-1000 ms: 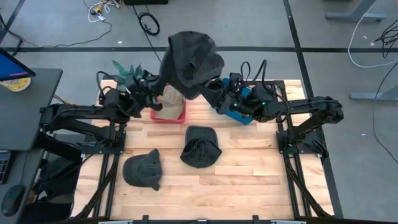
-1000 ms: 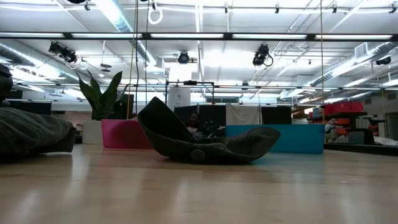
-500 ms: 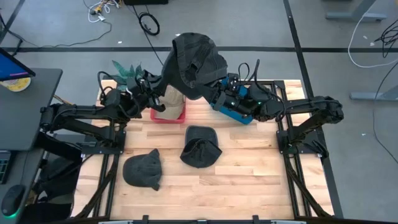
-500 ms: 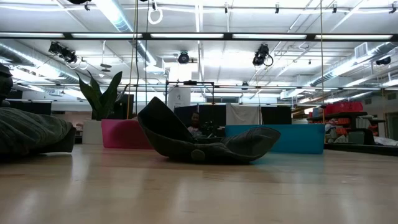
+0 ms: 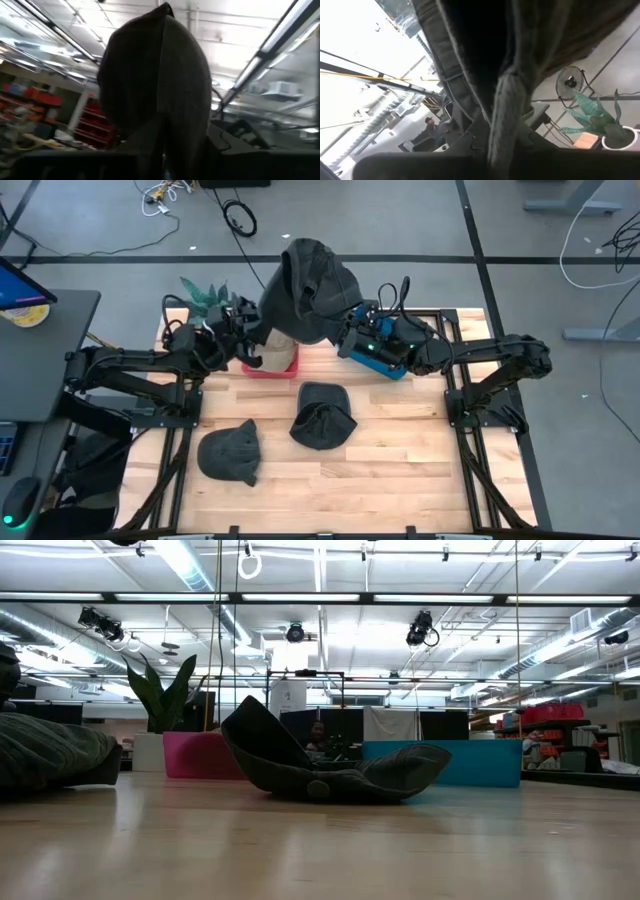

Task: Pick & Place hat
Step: Put the right black cap into the blue bin

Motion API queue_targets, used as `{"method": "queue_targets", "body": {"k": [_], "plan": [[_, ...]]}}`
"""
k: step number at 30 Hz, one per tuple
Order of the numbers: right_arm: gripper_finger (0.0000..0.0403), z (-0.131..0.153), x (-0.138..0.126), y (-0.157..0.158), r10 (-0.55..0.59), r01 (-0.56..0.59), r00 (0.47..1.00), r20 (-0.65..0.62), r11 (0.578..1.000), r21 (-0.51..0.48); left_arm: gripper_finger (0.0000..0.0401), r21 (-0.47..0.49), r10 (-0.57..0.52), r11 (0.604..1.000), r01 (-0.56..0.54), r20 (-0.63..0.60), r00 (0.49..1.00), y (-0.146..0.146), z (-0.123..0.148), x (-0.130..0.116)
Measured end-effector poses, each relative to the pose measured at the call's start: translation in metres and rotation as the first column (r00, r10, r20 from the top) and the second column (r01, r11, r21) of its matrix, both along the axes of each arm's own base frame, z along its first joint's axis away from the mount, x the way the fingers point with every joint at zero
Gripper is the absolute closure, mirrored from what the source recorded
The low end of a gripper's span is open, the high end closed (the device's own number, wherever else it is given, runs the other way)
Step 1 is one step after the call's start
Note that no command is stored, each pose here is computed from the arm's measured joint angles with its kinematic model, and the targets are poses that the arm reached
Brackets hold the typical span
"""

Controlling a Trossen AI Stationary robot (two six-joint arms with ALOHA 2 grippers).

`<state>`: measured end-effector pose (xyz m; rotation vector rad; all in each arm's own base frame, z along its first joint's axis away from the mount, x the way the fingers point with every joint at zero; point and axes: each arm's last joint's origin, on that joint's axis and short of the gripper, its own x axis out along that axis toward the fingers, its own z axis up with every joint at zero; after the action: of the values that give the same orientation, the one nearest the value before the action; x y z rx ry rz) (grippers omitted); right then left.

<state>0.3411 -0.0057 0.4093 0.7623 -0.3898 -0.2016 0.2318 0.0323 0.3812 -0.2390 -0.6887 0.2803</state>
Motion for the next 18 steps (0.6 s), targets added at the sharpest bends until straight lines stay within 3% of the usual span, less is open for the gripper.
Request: {"method": "queue_targets", "body": {"k": [7,18], "plan": [[0.0386,0.008,-0.003,-0.009,-0.011,0.012,0.997,0.080,1.000,-0.008,0.0272,-0.032,-0.135,0.990,0.136,0.033,0.990,-0.006,0.001,0.001],[0.0386,0.010,-0.004,-0.015,-0.008,0.009,0.995,0.095,1.000,-0.006,0.0248,-0.044,-0.117,0.992,0.120,0.049,0.992,-0.006,0.002,0.001]]}}
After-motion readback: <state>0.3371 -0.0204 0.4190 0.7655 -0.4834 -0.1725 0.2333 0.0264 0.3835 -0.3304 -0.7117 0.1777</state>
